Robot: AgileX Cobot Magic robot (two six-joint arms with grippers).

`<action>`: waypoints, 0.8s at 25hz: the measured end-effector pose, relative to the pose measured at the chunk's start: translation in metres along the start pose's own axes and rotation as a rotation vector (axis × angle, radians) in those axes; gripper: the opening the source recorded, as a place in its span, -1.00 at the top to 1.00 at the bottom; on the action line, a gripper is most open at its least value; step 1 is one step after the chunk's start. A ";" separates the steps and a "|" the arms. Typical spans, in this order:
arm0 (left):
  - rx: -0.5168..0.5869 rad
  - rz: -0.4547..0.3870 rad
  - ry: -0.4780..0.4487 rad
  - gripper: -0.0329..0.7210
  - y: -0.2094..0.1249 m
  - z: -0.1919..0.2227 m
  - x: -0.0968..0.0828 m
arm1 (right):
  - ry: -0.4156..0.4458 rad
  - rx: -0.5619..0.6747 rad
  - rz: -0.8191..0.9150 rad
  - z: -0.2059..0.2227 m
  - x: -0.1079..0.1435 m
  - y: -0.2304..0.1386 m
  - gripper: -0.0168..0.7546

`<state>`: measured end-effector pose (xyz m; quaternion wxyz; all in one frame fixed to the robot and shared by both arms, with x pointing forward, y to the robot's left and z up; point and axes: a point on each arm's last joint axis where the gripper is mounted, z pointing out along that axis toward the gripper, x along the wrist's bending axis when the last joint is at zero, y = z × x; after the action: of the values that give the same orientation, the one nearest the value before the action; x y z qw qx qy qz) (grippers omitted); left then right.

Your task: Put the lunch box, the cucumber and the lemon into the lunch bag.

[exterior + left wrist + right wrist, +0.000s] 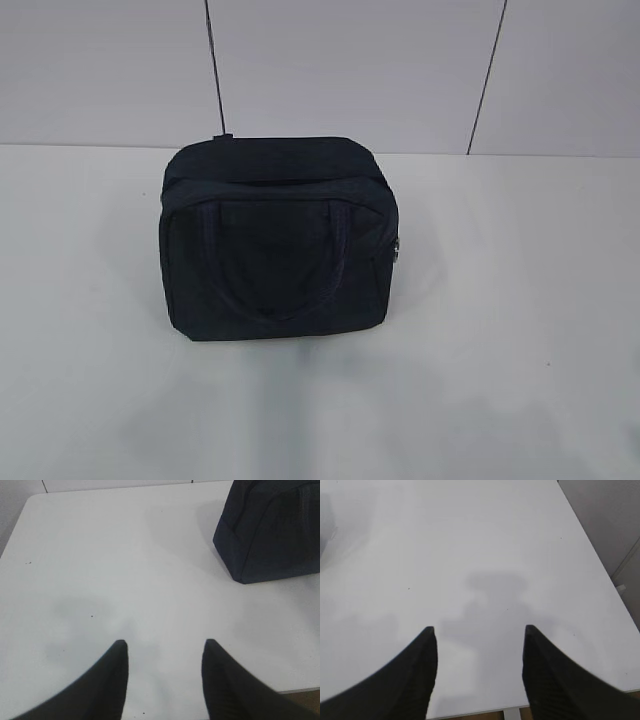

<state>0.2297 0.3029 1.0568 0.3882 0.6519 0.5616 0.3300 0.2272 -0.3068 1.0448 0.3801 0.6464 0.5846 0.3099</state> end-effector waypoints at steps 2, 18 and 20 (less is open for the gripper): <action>0.000 0.006 0.000 0.01 0.000 0.000 0.000 | 0.000 0.000 0.000 0.000 0.000 0.000 -0.17; 0.000 -0.052 -0.018 0.01 0.000 0.000 -0.002 | 0.000 0.000 -0.002 0.000 0.000 0.000 -0.17; 0.001 -0.053 -0.020 0.01 0.000 0.000 -0.002 | 0.000 0.000 -0.002 0.000 0.000 0.000 -0.17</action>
<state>0.2294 0.3009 1.0567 0.4021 0.6402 0.5749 0.3131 0.2272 -0.3068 1.0448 0.3803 0.6459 0.5851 0.3096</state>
